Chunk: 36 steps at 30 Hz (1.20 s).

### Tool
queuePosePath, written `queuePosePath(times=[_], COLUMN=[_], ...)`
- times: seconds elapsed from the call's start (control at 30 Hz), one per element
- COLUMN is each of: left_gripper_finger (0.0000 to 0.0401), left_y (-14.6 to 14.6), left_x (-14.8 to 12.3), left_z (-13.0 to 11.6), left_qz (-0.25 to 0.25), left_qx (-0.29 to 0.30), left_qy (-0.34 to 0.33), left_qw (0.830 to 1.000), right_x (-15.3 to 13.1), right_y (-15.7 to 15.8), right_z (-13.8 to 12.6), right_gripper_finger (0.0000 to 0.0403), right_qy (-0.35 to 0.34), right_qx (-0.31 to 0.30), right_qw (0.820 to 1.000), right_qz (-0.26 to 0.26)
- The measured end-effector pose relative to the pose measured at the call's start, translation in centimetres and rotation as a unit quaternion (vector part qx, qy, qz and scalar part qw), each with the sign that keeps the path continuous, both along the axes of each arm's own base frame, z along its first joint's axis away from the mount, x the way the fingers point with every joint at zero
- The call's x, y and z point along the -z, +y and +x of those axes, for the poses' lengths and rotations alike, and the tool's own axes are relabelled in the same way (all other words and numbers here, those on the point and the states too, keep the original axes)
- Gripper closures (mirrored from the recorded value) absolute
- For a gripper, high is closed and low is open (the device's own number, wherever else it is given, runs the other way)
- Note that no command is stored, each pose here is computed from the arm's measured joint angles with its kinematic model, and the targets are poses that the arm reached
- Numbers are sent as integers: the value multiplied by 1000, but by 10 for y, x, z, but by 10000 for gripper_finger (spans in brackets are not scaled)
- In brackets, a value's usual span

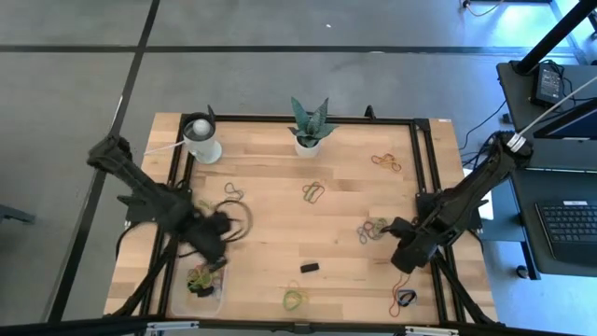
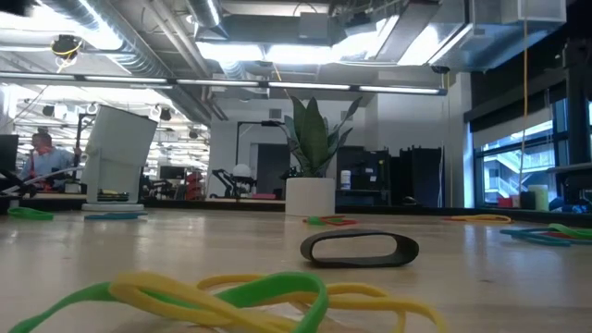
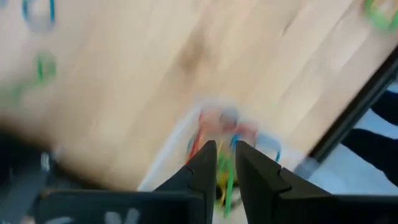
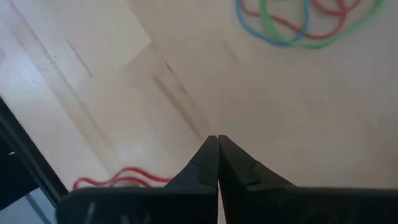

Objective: Pick and place rubber bands into bin
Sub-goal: Put the black rubber band into the transparent bin

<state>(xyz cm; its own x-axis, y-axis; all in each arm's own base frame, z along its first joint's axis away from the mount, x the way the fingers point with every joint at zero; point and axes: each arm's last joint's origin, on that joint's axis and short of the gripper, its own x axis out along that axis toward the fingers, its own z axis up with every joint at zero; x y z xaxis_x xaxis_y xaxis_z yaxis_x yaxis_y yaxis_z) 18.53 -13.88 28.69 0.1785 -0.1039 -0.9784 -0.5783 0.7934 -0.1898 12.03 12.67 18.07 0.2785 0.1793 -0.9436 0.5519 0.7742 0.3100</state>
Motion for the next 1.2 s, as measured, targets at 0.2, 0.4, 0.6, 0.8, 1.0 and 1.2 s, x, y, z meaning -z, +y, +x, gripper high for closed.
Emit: queuePosePath(times=[0.2, 0.4, 0.6, 0.8, 1.0, 1.2], left_gripper_finger=[353, 329, 278, 226, 226, 242], left_y=[20, 33, 33, 6, -26, -30], left_x=[0, 10, 31, 71, 104, 127], left_z=[85, 163, 212, 255, 265, 258], left_qz=[42, 54, 58, 34, 35, 116], left_qx=[44, 78, 96, 115, 170, 178], left_qy=[-9, -45, -62, -158, -178, -127], left_qw=[998, 995, 992, 980, 969, 969], right_x=[-1, -5, -5, -5, -5, -5], right_y=[-18, -26, -27, -28, -28, -28], right_z=[-17, -24, -25, -26, -26, -26], right_gripper_finger=[402, 403, 403, 403, 403, 403], right_qy=[-33, -64, -77, -82, -88, -91], right_qx=[-38, -74, -105, -133, -162, -178], right_qw=[999, 995, 991, 988, 983, 980], right_qz=[15, 24, 17, 5, -6, -13])
